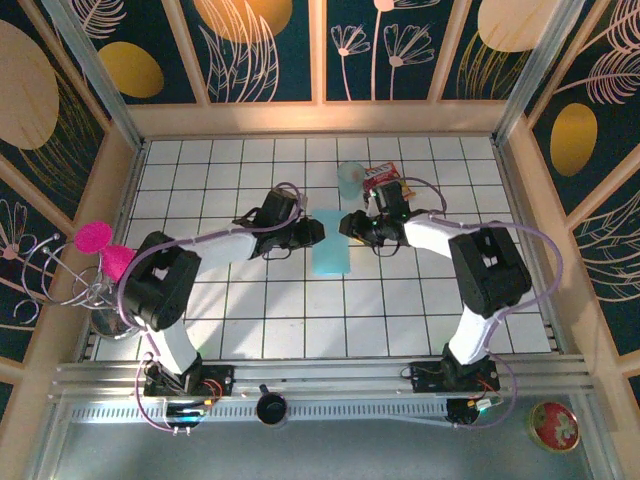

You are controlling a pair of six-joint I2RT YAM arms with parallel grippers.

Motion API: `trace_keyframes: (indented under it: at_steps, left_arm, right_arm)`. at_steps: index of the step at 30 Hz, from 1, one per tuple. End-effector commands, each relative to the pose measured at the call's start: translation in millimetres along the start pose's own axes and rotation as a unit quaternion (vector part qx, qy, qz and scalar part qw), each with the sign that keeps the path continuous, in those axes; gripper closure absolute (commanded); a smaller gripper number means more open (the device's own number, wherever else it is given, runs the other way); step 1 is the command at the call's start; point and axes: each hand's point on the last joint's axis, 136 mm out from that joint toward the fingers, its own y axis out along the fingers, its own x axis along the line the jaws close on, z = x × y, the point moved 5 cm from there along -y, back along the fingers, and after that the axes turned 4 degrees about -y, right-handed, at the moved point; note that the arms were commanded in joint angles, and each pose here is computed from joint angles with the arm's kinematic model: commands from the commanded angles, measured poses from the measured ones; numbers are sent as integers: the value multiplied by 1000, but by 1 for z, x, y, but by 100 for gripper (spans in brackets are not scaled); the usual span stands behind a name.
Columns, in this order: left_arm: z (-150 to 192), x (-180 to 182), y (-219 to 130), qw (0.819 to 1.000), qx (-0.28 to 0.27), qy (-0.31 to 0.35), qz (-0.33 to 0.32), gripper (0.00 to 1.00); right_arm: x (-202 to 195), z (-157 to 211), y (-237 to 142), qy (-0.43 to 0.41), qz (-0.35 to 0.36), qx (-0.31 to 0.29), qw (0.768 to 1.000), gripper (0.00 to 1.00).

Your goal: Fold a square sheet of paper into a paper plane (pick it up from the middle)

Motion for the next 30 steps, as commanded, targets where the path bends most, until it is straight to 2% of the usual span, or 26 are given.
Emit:
trace_keyframes:
  at_steps: [1, 11, 20, 30]
  left_arm:
    - [-8, -8, 13, 1000, 6, -5, 19, 68]
    - [-20, 9, 49, 999, 12, -13, -35, 69]
    - [-12, 33, 57, 996, 20, -21, -82, 69]
    - [-3, 46, 61, 995, 29, -35, -94, 69]
  right_arm:
    - [-13, 12, -12, 28, 31, -24, 999, 51]
    - [-18, 39, -15, 53, -4, 5, 999, 51]
    - [-20, 48, -9, 52, -15, 28, 998, 58]
    - [-23, 66, -3, 44, -10, 67, 997, 59]
